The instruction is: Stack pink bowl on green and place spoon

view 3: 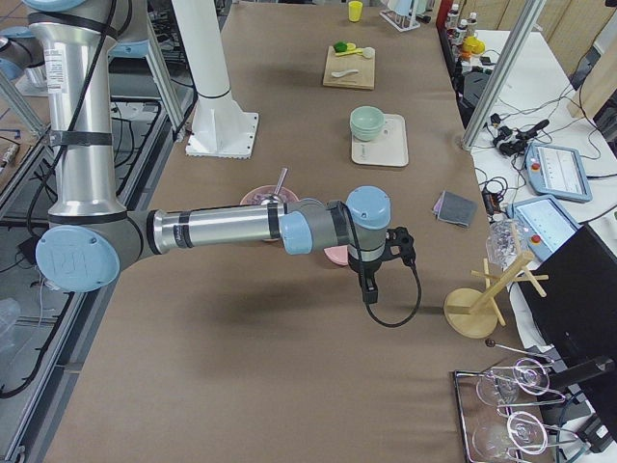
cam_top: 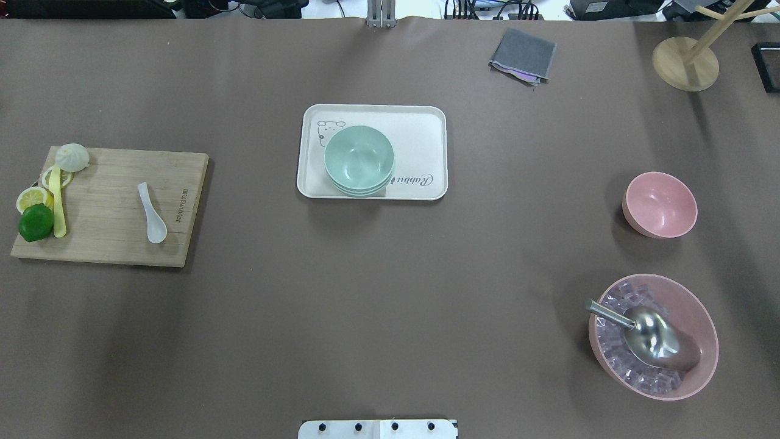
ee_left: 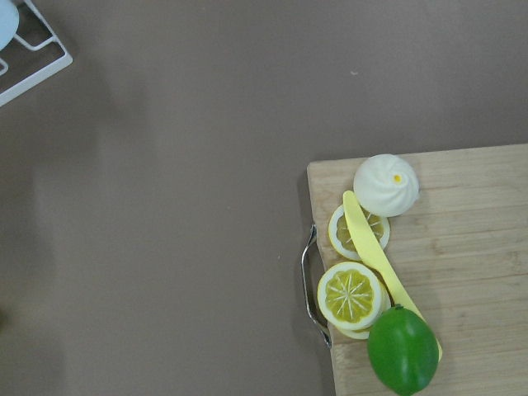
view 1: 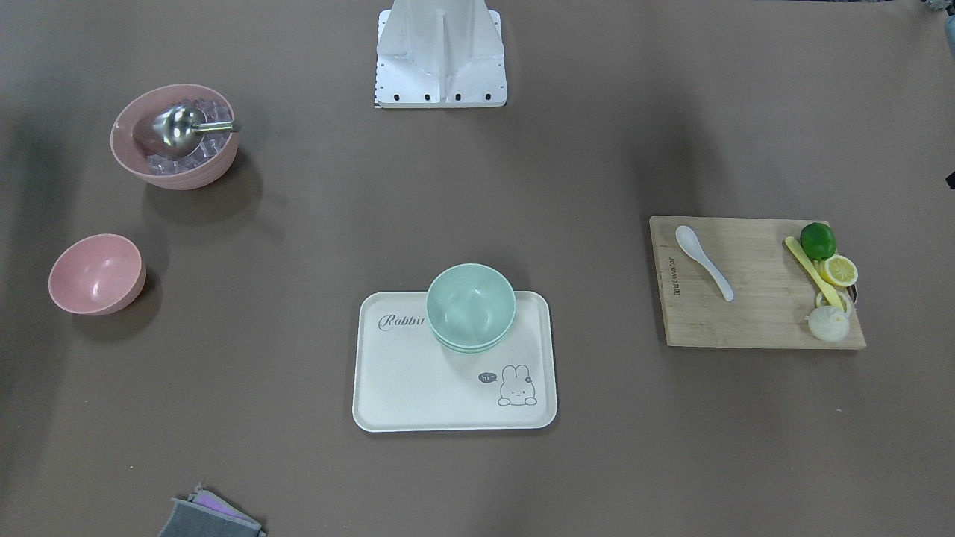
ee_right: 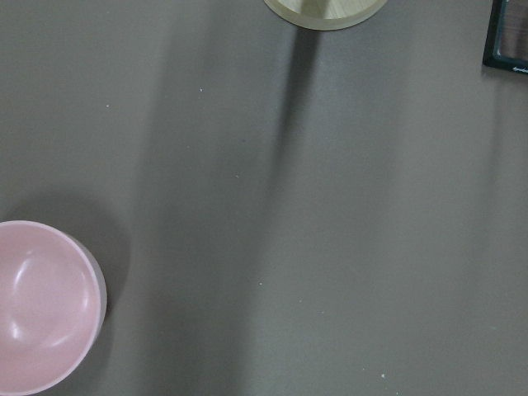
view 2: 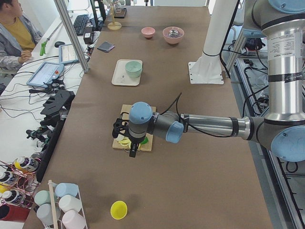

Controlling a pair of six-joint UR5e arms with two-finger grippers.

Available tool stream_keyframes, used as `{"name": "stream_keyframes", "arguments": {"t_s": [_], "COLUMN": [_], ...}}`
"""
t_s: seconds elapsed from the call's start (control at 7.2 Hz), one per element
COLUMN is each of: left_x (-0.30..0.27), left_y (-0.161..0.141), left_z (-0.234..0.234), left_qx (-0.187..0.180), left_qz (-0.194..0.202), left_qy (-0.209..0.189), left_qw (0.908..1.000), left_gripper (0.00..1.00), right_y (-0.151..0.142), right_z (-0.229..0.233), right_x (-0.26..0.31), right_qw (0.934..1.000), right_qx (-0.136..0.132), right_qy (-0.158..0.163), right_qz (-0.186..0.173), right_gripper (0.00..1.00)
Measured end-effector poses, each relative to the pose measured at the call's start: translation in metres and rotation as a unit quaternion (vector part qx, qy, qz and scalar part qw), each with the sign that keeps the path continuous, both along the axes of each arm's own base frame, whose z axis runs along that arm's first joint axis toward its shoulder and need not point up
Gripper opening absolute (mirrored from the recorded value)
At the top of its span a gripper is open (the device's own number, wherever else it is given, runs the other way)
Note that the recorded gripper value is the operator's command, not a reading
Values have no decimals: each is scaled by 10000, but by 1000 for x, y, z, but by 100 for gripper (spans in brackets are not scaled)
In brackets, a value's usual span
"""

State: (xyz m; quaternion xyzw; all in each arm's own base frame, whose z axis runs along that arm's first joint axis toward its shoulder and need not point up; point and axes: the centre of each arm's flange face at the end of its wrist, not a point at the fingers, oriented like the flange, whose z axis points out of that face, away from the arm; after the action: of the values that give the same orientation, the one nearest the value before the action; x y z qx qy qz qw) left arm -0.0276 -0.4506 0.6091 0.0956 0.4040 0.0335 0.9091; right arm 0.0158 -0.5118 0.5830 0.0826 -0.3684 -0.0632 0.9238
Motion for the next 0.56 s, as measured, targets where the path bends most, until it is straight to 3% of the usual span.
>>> {"name": "stream_keyframes", "arguments": {"t_s": [0.56], "left_x": [-13], "left_y": [-3], "left_z": [-30], "left_qx": [177], "left_qz": [311], "left_qy": [-252], "left_qw": [9990], "left_gripper": [98], "right_y": [7], "right_z": [10], "right_x": [-5], "right_qw": [9998], "right_qx": [-191], "right_qy": [-8], "right_qz": [41], "right_gripper": [100]}}
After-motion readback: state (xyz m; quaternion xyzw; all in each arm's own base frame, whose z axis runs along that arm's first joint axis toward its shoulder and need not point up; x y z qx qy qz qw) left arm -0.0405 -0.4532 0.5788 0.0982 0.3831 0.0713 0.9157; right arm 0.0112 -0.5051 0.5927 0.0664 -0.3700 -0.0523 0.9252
